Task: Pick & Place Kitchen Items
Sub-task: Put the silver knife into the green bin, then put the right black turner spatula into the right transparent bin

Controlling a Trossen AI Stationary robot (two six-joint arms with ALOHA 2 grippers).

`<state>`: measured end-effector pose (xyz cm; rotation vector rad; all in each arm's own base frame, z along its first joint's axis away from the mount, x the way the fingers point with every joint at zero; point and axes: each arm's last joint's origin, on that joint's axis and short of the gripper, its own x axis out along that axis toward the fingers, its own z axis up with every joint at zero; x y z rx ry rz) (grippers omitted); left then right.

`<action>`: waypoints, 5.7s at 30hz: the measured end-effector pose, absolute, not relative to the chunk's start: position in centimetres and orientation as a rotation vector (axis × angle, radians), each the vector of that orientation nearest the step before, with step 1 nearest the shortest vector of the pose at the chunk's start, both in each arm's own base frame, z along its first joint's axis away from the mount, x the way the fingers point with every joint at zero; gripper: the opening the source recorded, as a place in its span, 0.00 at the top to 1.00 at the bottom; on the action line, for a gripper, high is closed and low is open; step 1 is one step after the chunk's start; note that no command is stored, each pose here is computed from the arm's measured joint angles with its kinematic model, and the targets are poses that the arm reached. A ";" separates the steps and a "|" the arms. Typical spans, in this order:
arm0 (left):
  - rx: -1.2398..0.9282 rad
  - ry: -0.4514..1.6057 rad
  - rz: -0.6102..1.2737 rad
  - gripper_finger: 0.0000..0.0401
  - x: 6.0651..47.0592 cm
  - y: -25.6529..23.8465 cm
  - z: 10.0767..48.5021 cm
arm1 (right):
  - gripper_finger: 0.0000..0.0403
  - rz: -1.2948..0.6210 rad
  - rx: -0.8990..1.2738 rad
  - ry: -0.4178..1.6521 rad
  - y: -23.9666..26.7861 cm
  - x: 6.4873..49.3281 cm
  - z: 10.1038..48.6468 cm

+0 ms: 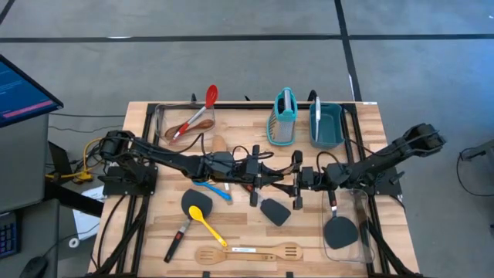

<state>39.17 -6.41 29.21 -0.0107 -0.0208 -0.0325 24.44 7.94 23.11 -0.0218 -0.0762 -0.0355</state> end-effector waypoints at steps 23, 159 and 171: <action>-0.010 -0.019 -0.032 1.00 39.2 -6.4 29.2 | 0.96 -0.037 -0.028 -0.059 8.1 25.0 22.8; -0.027 0.443 0.020 0.74 30.3 -5.3 33.2 | 0.89 -1.005 0.475 0.726 -11.8 14.6 28.0; -0.004 0.465 -0.030 0.74 29.9 -6.8 33.0 | 0.99 -0.378 0.343 0.485 -2.0 13.6 30.5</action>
